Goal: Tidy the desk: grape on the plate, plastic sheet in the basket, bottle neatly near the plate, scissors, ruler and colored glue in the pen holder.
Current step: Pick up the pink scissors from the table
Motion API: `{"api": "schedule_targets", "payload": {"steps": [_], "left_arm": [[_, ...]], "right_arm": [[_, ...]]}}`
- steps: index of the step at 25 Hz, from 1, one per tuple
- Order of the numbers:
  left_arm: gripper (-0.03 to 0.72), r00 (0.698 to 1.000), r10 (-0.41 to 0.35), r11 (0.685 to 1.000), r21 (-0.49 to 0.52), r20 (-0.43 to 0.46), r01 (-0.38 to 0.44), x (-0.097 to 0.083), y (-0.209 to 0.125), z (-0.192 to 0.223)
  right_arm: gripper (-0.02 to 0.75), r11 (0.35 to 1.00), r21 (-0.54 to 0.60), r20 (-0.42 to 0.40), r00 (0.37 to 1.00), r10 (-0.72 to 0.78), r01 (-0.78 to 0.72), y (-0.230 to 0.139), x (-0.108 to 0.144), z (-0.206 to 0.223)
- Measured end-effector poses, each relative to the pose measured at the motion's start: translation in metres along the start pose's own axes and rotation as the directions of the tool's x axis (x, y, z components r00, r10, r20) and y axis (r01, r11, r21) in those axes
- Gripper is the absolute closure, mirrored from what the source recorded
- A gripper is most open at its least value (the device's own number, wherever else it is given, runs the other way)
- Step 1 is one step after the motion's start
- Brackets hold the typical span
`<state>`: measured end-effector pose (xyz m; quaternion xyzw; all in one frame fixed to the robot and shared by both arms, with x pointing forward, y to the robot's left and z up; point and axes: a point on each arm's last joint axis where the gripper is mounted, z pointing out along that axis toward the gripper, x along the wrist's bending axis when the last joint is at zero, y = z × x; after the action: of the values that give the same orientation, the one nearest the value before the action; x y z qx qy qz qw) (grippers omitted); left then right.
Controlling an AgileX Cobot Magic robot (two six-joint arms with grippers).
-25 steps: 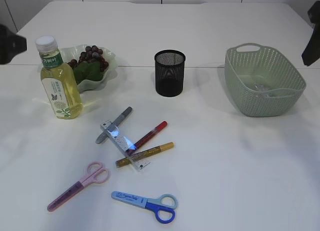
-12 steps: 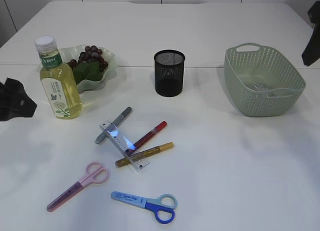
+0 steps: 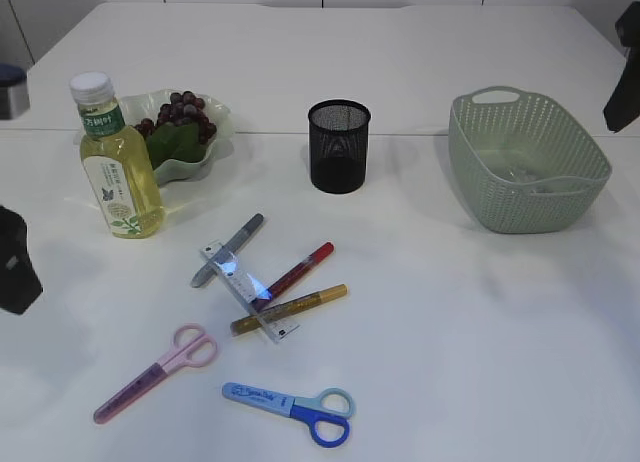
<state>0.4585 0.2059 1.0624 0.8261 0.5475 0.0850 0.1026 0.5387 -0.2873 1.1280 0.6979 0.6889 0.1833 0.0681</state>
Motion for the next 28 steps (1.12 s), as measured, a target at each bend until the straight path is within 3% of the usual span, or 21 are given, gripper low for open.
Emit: {"api": "schedule_targets", "payload": {"steps": [4,11,21,28], "left_arm": [[0.232,0.999,0.016,0.995,0.101,0.04,-0.02,-0.004,-0.001,0.013],[0.239,0.997,0.035,0.982,0.181,0.07,-0.047,-0.009,0.006,0.035],[0.239,0.975,0.201,0.958,0.19,0.092,-0.215,-0.032,0.02,0.075],[0.239,0.972,0.22,0.953,0.194,0.081,-0.232,-0.034,0.027,0.101]], "right_arm": [[0.262,1.0,0.0,0.0,1.0,0.0,0.0,0.0,0.0,0.0],[0.262,1.0,0.0,0.0,1.0,0.0,0.0,0.0,0.0,0.0],[0.263,1.0,0.0,0.0,1.0,0.0,0.0,0.0,0.0,0.0],[0.263,1.0,0.0,0.0,1.0,0.0,0.0,0.0,0.0,0.0]]}}
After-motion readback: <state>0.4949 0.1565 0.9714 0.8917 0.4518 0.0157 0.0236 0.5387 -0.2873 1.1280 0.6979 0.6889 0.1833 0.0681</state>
